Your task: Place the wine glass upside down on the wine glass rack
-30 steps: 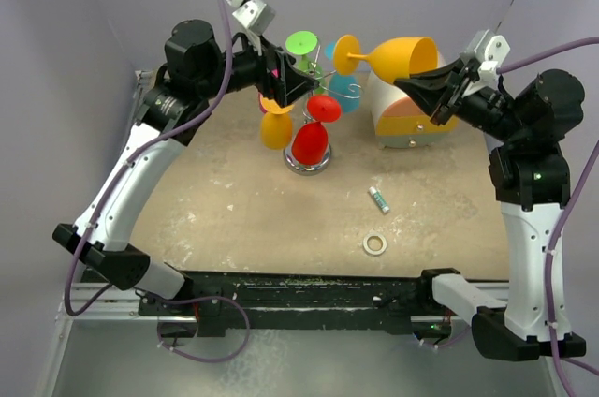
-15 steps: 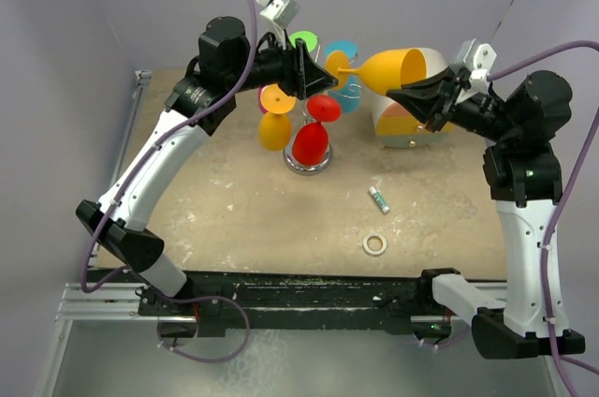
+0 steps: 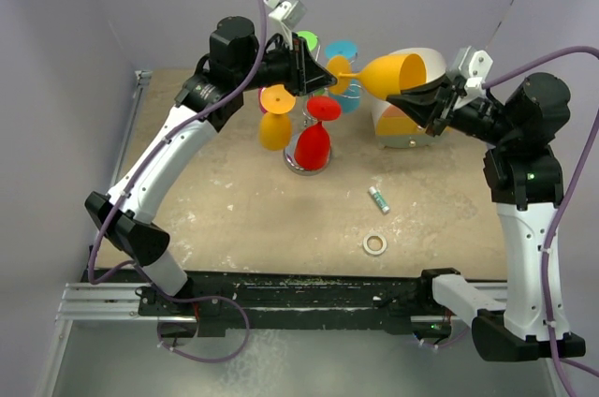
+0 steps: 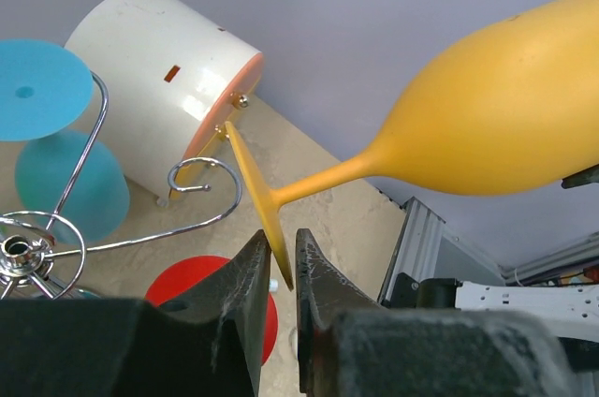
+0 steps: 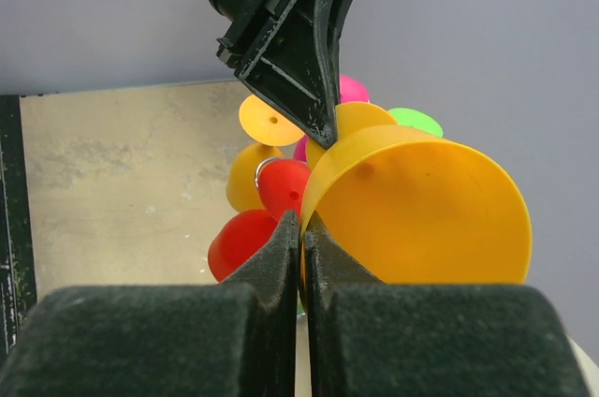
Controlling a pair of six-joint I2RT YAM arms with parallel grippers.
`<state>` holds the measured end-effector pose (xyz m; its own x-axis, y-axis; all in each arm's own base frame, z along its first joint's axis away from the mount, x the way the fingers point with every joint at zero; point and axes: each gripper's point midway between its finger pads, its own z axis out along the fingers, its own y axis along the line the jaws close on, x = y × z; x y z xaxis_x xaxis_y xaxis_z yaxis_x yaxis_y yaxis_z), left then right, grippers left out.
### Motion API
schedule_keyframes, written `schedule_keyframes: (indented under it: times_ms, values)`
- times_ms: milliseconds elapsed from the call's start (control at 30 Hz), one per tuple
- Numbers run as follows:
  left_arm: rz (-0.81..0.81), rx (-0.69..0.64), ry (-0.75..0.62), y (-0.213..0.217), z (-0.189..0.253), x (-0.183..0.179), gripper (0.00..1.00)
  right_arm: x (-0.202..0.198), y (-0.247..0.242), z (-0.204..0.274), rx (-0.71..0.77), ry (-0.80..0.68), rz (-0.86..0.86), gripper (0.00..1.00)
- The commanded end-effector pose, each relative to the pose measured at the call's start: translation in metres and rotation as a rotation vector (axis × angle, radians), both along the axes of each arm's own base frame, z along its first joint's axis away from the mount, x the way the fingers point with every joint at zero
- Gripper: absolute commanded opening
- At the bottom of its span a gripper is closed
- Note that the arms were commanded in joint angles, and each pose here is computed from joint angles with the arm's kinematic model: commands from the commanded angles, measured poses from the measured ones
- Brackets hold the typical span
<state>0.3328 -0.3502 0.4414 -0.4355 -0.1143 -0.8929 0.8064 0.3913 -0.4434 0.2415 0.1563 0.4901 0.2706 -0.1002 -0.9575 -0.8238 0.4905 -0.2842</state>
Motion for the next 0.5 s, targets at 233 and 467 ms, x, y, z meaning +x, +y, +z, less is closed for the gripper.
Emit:
schedule_keyframes:
  times_ms: [233, 467]
  values:
    - [0.006, -0.057, -0.103, 0.007, 0.041, -0.008, 0.0, -0.005, -0.001, 0.006, -0.013, -0.06, -0.004, 0.04]
    - [0.054, -0.057, -0.136, 0.023, 0.052, -0.017, 0.0, -0.006, -0.003, 0.0, -0.028, -0.052, -0.013, 0.35]
